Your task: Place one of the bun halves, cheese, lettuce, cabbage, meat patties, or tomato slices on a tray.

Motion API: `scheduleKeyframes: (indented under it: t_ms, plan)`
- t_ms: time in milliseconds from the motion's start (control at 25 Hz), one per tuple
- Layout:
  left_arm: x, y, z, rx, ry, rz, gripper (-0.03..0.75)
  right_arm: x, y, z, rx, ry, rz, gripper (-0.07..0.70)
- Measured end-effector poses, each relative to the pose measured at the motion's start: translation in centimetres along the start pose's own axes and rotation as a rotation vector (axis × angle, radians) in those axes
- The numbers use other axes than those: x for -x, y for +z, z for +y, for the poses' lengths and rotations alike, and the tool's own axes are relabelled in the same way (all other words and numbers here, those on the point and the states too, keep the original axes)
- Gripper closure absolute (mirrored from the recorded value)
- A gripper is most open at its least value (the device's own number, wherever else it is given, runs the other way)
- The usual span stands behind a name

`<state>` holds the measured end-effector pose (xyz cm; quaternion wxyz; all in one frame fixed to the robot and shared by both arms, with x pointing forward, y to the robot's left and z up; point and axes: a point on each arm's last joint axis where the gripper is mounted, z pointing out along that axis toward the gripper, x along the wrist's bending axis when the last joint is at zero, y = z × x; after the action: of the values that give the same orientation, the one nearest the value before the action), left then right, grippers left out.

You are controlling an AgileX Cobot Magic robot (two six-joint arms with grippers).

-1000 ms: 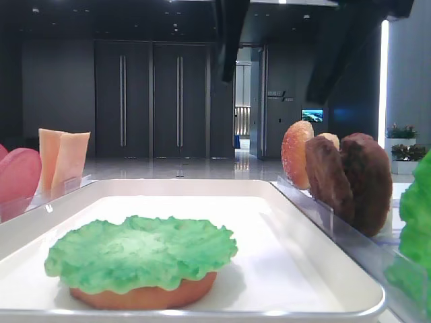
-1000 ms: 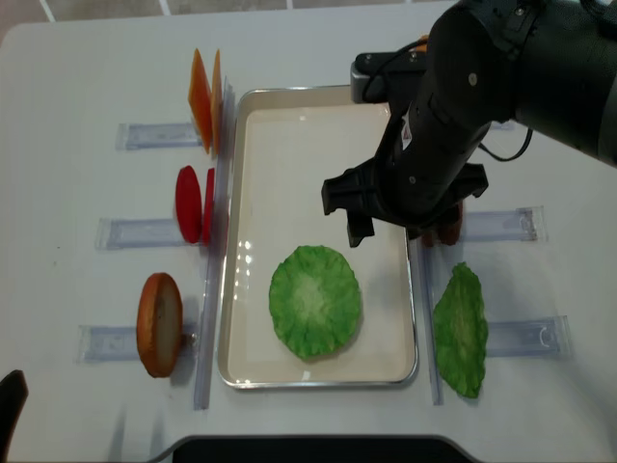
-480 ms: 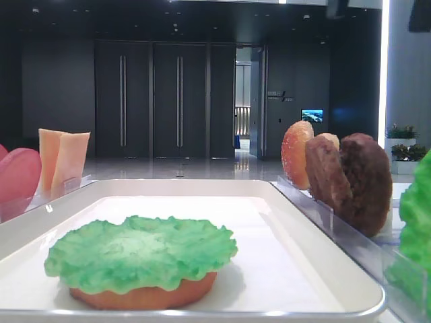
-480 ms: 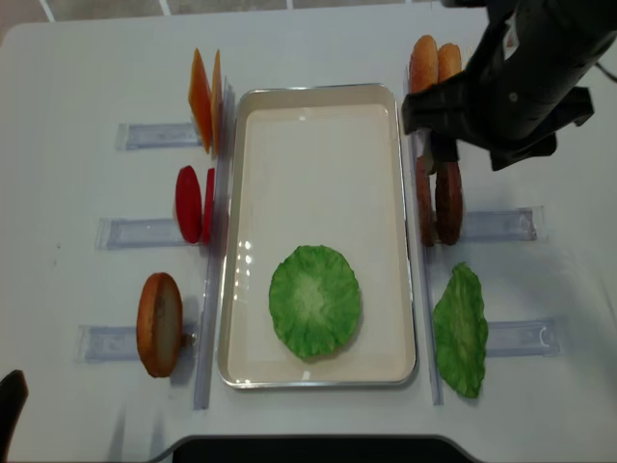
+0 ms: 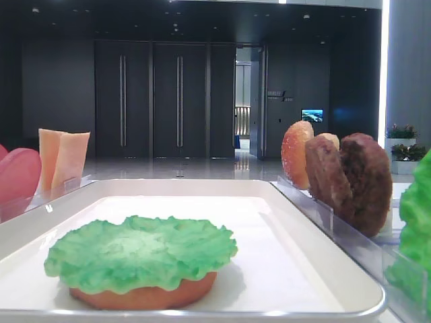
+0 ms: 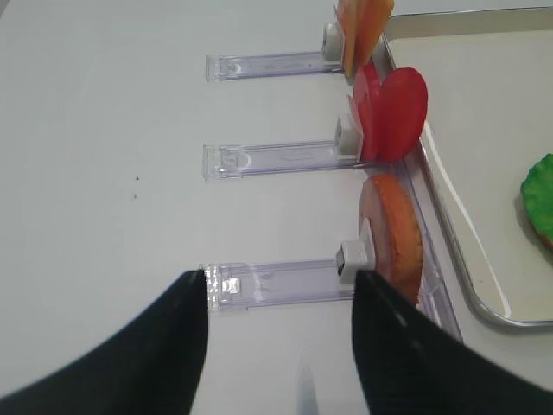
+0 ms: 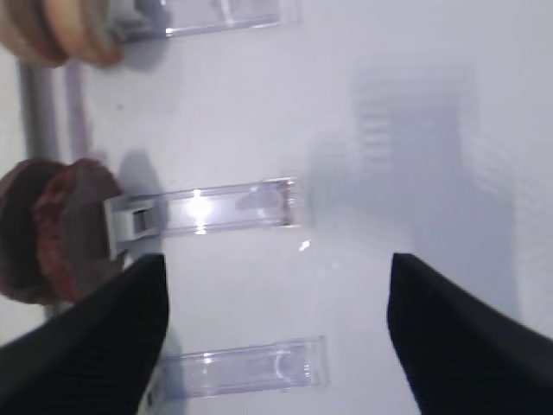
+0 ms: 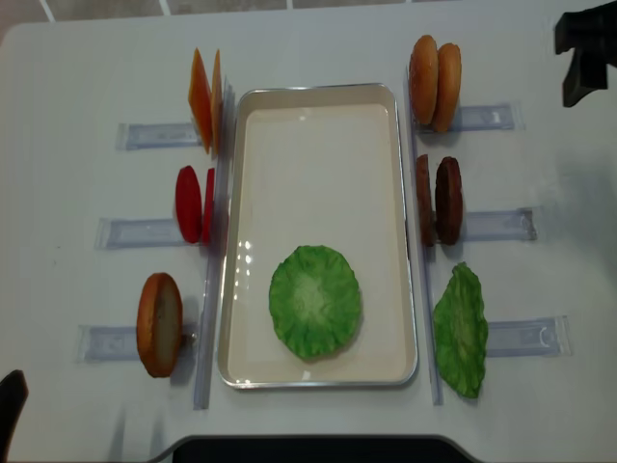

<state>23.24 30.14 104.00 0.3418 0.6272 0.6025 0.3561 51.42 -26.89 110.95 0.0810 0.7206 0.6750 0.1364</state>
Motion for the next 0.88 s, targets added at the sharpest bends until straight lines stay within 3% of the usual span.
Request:
scheduleKeyframes:
  t_ms: [160, 400, 640, 880]
  plan:
    - [0.0, 0.0, 0.0, 0.000, 0.000, 0.000, 0.307, 4.0, -0.2, 0.5, 0.009, 0.010, -0.032, 0.127]
    - [0.0, 0.0, 0.0, 0.000, 0.000, 0.000, 0.307, 7.3, -0.3, 0.2, 0.009, 0.066, -0.011, 0.127]
    - [0.0, 0.0, 0.0, 0.000, 0.000, 0.000, 0.307, 7.4, 1.1, -2.7, -0.065, 0.093, 0.005, 0.127]
    - [0.0, 0.0, 0.0, 0.000, 0.000, 0.000, 0.307, 6.5, -1.1, -7.2, -0.004, 0.084, 0.005, 0.127]
